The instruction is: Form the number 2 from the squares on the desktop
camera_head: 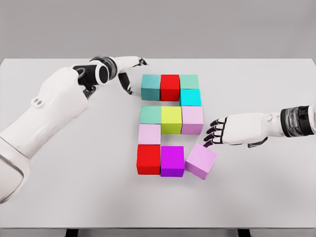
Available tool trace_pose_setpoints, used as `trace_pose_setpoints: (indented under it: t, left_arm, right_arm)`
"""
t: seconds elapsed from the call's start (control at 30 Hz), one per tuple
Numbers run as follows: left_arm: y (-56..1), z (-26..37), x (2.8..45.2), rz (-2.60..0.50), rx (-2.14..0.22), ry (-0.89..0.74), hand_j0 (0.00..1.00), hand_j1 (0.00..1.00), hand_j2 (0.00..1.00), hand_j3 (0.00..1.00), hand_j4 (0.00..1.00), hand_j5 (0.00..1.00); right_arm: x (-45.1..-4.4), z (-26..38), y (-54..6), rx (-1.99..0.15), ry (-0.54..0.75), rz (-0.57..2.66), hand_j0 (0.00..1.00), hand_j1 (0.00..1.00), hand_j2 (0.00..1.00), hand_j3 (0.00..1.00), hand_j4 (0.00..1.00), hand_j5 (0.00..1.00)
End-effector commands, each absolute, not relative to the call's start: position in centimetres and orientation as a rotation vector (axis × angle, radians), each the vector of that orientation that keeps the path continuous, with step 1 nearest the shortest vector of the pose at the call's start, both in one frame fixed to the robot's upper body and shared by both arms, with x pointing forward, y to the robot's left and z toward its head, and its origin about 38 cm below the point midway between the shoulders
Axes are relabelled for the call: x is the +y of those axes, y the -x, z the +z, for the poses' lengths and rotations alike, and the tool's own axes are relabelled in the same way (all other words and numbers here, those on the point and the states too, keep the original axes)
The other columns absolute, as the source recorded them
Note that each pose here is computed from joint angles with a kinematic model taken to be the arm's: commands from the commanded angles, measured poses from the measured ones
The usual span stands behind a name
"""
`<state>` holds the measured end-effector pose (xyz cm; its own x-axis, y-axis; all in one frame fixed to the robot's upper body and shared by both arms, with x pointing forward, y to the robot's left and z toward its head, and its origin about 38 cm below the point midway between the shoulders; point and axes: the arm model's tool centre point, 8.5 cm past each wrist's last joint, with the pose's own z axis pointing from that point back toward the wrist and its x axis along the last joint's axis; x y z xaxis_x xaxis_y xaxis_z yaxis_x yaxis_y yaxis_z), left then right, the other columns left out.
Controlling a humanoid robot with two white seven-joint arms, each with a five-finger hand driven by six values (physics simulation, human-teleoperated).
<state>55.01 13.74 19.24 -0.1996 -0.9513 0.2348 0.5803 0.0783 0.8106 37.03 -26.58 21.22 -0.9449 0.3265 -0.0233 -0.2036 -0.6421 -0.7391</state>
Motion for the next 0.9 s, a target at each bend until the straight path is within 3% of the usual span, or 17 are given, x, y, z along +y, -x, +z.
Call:
trace_pose_setpoints:
  t: [0.0, 0.17, 0.4, 0.87]
  left_arm:
    - [-55.2, 19.9, 17.2, -1.522, -1.012, -0.538, 1.0, 1.0, 1.0, 1.0, 1.0, 1.0]
    - [-54.4, 22.1, 24.1, -1.582, -1.051, -0.566, 1.0, 1.0, 1.0, 1.0, 1.0, 1.0]
    - [-49.2, 23.4, 30.0, -2.002, -1.377, -0.283, 1.0, 1.0, 1.0, 1.0, 1.0, 1.0]
    - [-49.7, 21.8, 32.7, -1.912, -1.328, -0.284, 1.0, 1.0, 1.0, 1.0, 1.0, 1.0]
  right_arm:
    - [-26.5, 21.3, -37.0, -1.148, 0.218, 2.591, 1.0, 1.0, 1.0, 1.0, 1.0, 1.0]
    - [-26.3, 21.4, -37.0, -1.158, 0.214, 2.594, 1.0, 1.0, 1.0, 1.0, 1.0, 1.0]
    - [-25.9, 21.8, -37.1, -1.195, 0.192, 2.572, 1.0, 1.0, 1.0, 1.0, 1.0, 1.0]
    - [-25.1, 22.3, -37.1, -1.23, 0.183, 2.575, 1.0, 1.0, 1.0, 1.0, 1.0, 1.0]
